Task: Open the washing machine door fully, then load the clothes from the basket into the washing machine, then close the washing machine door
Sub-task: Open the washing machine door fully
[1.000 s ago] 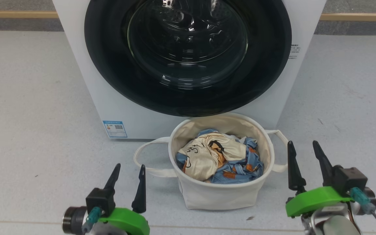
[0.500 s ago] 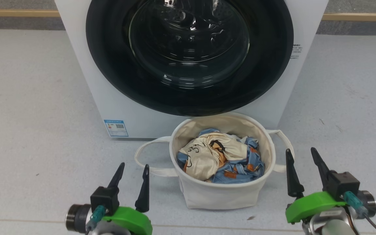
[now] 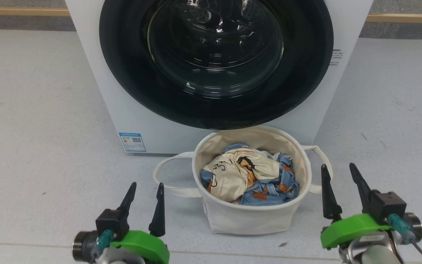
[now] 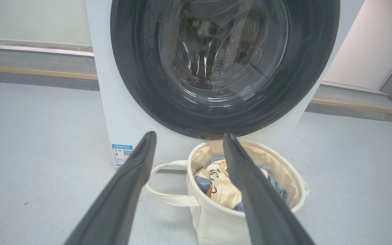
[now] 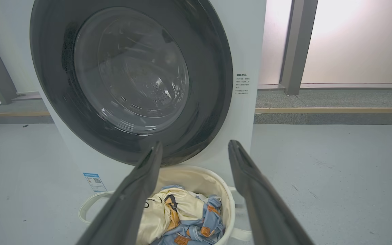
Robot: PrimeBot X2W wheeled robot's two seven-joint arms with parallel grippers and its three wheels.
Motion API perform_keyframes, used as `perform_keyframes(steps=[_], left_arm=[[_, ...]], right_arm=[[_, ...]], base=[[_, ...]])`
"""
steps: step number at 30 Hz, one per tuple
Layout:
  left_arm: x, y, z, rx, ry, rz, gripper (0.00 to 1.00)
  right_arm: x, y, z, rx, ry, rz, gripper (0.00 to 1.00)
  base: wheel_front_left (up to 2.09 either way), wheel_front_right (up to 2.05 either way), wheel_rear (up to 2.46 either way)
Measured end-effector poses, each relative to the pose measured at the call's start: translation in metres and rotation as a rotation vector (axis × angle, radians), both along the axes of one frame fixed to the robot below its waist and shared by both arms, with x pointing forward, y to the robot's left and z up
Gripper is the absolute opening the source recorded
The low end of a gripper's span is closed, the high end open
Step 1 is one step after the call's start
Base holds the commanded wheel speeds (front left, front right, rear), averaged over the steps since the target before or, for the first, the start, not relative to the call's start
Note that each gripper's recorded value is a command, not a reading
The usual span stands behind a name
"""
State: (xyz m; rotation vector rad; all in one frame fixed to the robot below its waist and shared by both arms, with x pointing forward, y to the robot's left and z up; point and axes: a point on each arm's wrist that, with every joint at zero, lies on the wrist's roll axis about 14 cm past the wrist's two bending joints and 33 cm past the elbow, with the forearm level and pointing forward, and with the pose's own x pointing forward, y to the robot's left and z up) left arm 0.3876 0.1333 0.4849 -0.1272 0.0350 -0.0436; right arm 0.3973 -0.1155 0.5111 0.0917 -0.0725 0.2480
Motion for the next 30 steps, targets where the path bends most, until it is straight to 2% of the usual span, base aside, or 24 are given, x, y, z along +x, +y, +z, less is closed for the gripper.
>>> perform_keyframes(steps=[7, 19, 30], left_arm=[[-0.003, 0.000, -0.009, -0.058, 0.034, -0.001, 1.00], [-0.003, -0.006, -0.011, -0.045, 0.037, -0.033, 1.00], [-0.003, -0.014, -0.015, -0.015, 0.050, -0.066, 1.00]], right_arm=[[0.000, 0.000, 0.001, 0.003, -0.002, 0.000, 1.00], [0.000, 0.000, -0.002, 0.002, 0.007, -0.002, 1.00], [0.000, 0.000, -0.003, 0.002, 0.008, -0.001, 1.00]], base=[[0.00, 0.00, 0.00], [0.04, 0.00, -0.04], [0.76, 0.52, -1.28]])
